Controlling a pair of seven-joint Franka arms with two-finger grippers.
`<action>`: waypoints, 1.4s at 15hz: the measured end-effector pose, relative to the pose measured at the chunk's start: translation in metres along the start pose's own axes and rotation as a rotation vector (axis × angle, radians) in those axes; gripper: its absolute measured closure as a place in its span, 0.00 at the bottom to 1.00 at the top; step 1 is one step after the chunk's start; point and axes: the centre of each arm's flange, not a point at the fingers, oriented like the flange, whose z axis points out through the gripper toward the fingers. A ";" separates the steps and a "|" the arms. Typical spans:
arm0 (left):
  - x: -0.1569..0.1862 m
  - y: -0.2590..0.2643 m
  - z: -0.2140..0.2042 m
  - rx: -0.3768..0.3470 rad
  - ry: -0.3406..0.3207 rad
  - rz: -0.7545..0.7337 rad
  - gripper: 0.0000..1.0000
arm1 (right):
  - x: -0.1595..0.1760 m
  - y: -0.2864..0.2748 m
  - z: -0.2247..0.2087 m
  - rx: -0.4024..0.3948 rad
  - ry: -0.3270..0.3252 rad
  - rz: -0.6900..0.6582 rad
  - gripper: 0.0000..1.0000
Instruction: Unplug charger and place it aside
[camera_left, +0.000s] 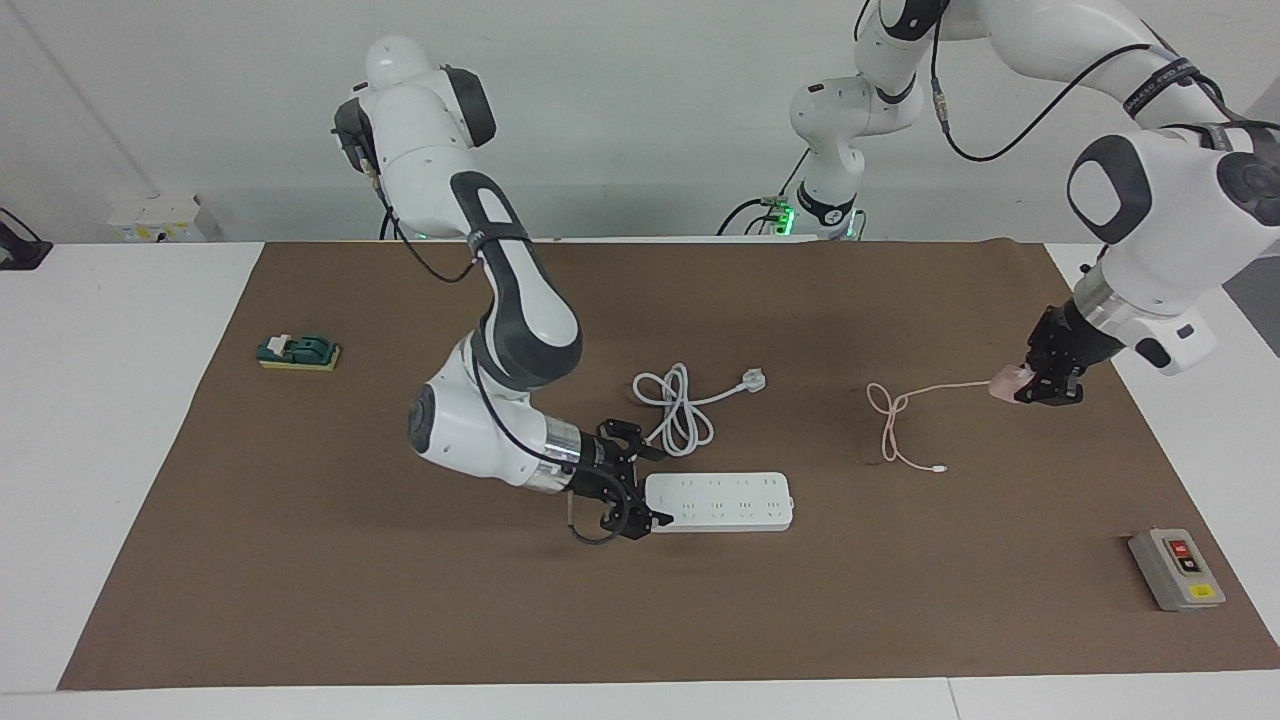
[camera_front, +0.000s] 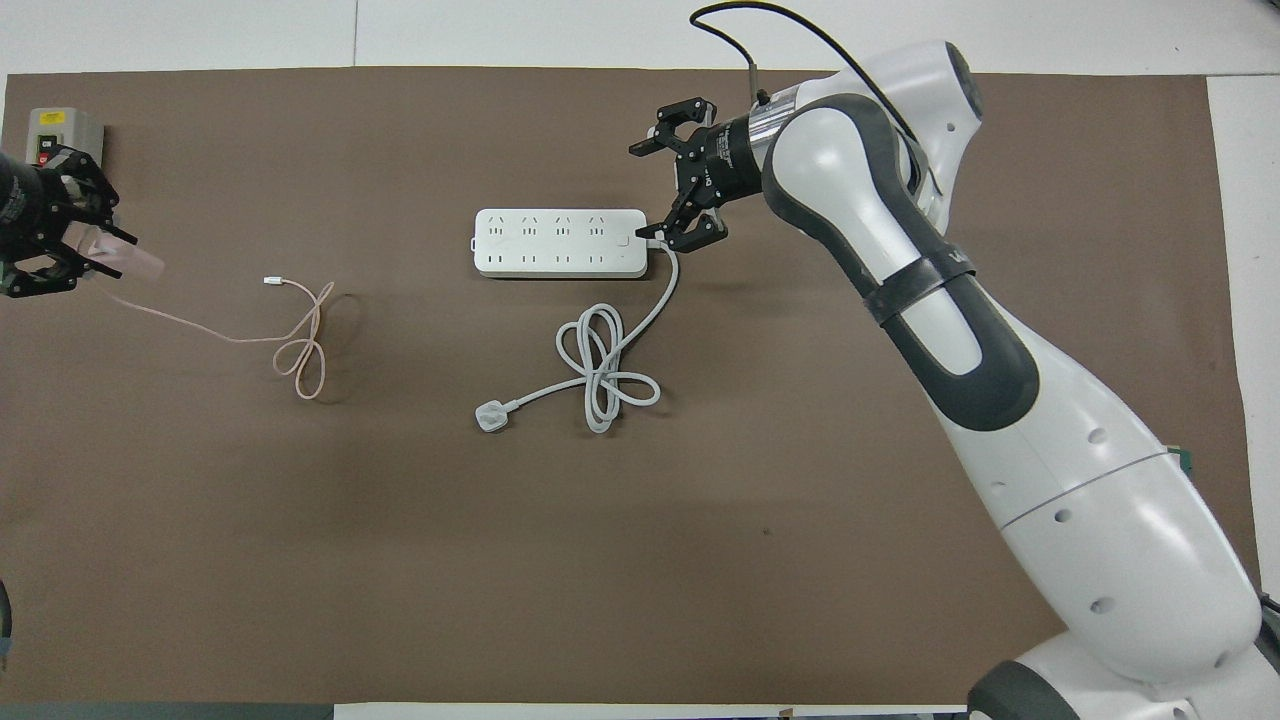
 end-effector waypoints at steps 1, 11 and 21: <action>0.012 -0.007 0.000 0.000 -0.002 0.018 0.69 | -0.009 0.004 -0.020 -0.015 0.034 -0.025 0.00; 0.012 -0.025 0.015 0.024 -0.025 0.210 0.42 | -0.046 0.073 -0.230 -0.157 0.303 -0.347 0.00; -0.032 -0.035 -0.039 0.029 -0.038 0.625 0.00 | -0.046 0.146 -0.362 -0.588 0.525 -1.199 0.00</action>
